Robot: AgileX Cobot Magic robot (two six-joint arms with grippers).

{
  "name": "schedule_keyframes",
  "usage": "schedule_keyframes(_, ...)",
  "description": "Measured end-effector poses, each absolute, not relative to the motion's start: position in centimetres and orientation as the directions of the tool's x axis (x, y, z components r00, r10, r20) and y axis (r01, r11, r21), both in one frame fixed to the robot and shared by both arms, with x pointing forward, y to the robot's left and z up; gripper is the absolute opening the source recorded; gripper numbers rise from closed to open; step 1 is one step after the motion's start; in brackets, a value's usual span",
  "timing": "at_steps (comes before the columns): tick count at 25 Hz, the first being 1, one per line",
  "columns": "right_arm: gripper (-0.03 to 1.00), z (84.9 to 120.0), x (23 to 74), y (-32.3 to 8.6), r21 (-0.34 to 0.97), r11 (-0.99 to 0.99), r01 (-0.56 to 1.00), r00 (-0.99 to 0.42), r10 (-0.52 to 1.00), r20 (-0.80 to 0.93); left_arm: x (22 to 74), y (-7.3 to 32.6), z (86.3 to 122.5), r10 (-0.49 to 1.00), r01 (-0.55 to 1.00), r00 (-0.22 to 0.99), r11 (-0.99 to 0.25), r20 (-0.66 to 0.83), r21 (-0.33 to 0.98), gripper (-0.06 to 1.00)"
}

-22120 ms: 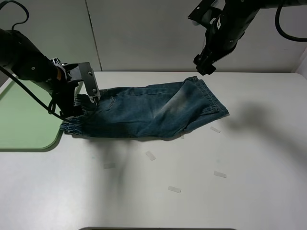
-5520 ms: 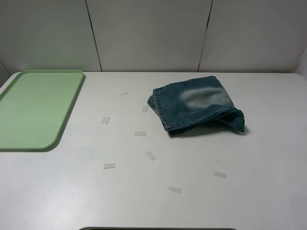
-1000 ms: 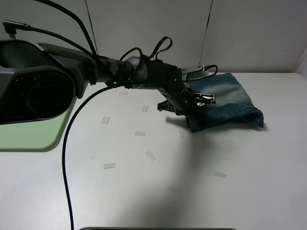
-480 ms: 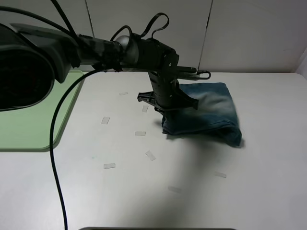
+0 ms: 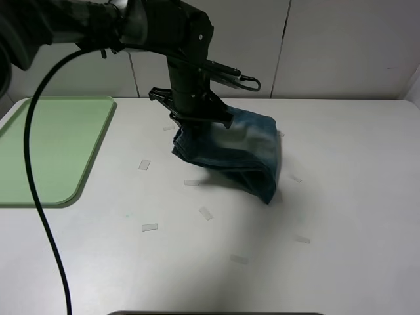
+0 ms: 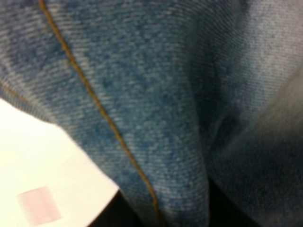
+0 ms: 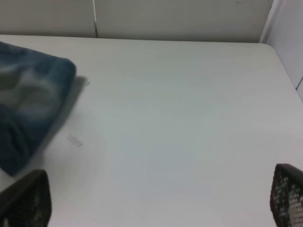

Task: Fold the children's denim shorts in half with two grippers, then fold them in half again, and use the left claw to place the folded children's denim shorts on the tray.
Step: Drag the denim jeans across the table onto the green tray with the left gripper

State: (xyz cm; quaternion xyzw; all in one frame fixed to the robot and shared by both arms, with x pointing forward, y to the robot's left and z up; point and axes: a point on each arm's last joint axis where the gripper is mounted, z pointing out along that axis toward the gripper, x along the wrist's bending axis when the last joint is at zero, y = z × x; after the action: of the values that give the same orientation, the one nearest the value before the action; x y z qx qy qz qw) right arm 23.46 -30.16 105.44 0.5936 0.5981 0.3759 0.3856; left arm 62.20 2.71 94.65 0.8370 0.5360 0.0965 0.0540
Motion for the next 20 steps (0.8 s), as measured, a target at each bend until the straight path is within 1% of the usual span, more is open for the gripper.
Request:
schedule_keyframes(10,0.70,105.4,23.5,-30.2,0.907,0.013,0.420,0.002,1.000,-0.015,64.2,10.2,100.1,0.923,0.908,0.356,-0.379,0.147,0.180,0.18)
schedule_keyframes(17,0.70,105.4,23.5,-30.2,0.907,0.013,0.420,0.002,1.000,-0.015,65.3,15.0,101.0,0.930,0.930,0.326,-0.348,0.173,0.119,0.18)
schedule_keyframes(20,0.70,105.4,23.5,-30.2,0.907,0.013,0.420,0.002,1.000,-0.015,65.9,17.2,101.1,0.941,0.944,0.289,-0.310,0.175,0.108,0.18)
